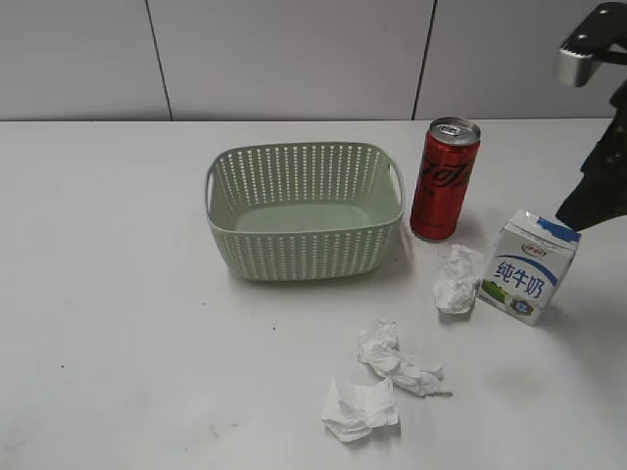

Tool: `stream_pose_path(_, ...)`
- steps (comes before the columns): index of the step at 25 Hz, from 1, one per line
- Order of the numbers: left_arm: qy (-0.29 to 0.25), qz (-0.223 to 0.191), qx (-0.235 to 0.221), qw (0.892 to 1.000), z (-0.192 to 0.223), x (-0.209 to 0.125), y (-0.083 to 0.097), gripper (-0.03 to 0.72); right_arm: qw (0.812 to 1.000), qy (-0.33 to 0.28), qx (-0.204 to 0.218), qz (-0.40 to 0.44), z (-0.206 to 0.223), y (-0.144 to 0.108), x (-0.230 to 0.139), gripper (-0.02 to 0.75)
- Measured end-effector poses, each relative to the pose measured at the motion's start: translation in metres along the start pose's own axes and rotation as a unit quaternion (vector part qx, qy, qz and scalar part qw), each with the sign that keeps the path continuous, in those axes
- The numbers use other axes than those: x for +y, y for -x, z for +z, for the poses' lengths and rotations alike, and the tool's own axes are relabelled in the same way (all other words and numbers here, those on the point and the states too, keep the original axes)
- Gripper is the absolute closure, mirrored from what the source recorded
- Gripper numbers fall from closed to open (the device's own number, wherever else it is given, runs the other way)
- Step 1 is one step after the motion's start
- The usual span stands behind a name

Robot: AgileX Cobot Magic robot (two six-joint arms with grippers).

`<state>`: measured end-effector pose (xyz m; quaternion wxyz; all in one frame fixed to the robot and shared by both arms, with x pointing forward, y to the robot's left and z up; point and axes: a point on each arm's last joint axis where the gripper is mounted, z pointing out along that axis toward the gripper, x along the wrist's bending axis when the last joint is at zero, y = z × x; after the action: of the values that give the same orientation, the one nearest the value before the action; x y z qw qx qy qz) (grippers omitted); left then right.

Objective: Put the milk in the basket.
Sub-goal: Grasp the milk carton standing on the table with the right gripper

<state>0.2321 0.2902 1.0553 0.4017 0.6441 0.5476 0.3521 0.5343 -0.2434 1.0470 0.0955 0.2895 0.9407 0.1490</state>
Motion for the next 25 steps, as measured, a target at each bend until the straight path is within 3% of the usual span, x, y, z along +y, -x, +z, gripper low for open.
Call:
stream_pose_path(3,0.0,0.0,0.0,1.0,0.0,0.0,0.0,0.453,0.999,-0.009,0.019,-0.025,0.022,0.003,0.007,0.145)
stream_pose_path(12,0.0,0.0,0.0,1.0,0.0,0.0,0.0,0.453,0.998,-0.043,0.01,-0.039,0.07,0.018,0.006,0.145)
stream_pose_path(18,0.0,0.0,0.0,1.0,0.0,0.0,0.0,0.453,0.997,-0.063,0.031,-0.032,0.092,0.02,0.002,0.16)
stream_pose_path(22,0.0,0.0,0.0,1.0,0.0,0.0,0.0,0.453,0.997,-0.068,0.036,-0.024,0.098,0.02,0.001,0.246)
stream_pose_path(25,0.0,0.0,0.0,1.0,0.0,0.0,0.0,0.453,0.997,-0.07,0.037,-0.017,0.098,0.02,0.001,0.372)
